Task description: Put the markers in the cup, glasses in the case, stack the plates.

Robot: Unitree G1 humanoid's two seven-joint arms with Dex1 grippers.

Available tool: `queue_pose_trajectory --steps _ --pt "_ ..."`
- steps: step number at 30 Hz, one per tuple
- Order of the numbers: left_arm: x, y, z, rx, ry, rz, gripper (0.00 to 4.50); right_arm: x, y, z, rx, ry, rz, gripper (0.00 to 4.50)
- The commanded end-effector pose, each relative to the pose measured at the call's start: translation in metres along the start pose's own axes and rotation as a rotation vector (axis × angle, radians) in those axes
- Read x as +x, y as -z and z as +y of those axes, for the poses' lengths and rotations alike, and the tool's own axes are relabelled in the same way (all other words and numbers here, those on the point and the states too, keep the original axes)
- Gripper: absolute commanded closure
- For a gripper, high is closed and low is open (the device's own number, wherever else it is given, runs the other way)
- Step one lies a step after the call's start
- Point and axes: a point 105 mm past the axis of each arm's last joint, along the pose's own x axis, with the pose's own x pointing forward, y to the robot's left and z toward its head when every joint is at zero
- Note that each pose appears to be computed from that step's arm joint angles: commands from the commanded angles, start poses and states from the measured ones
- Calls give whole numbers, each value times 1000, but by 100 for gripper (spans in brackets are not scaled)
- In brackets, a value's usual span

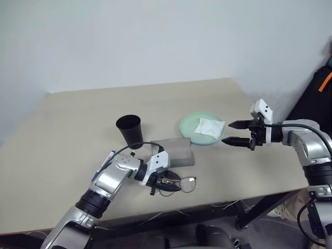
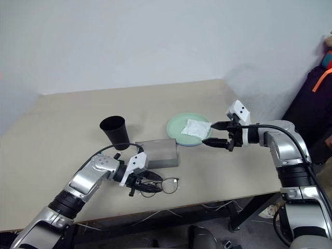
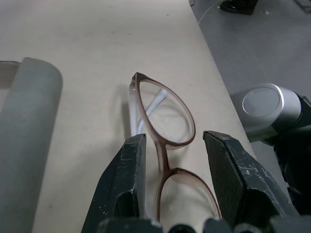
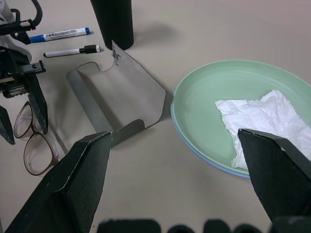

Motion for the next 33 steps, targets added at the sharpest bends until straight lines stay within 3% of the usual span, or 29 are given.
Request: queue_pose_trajectory --steps 1,2,5,9,13,20,24,27,33 --pt "-3 -10 4 35 4 -2 258 -7 -14 -2 -43 21 -34 0" --pt "-3 -10 4 34 5 -2 258 -7 -14 -2 -43 22 -34 0" --pt "-3 -10 5 32 9 1 319 -7 -14 -3 -43 26 -35 0" --pt "-5 -11 5 33 16 4 446 -7 -15 -3 -44 30 -36 0" --pt "-11 -19 4 35 31 -18 446 -6 -15 -4 -45 32 -36 0" --pt "-33 -56 9 -7 55 -155 446 -4 -16 -7 -49 36 -35 0" --pt "-40 -60 17 -3 21 -157 446 -4 -16 -7 -50 35 -37 0" --pt "-53 -61 55 82 -175 -133 446 -1 -18 -7 -52 31 -41 0" --pt "-56 -49 89 174 -333 -80 446 1 -19 -6 -52 29 -50 0"
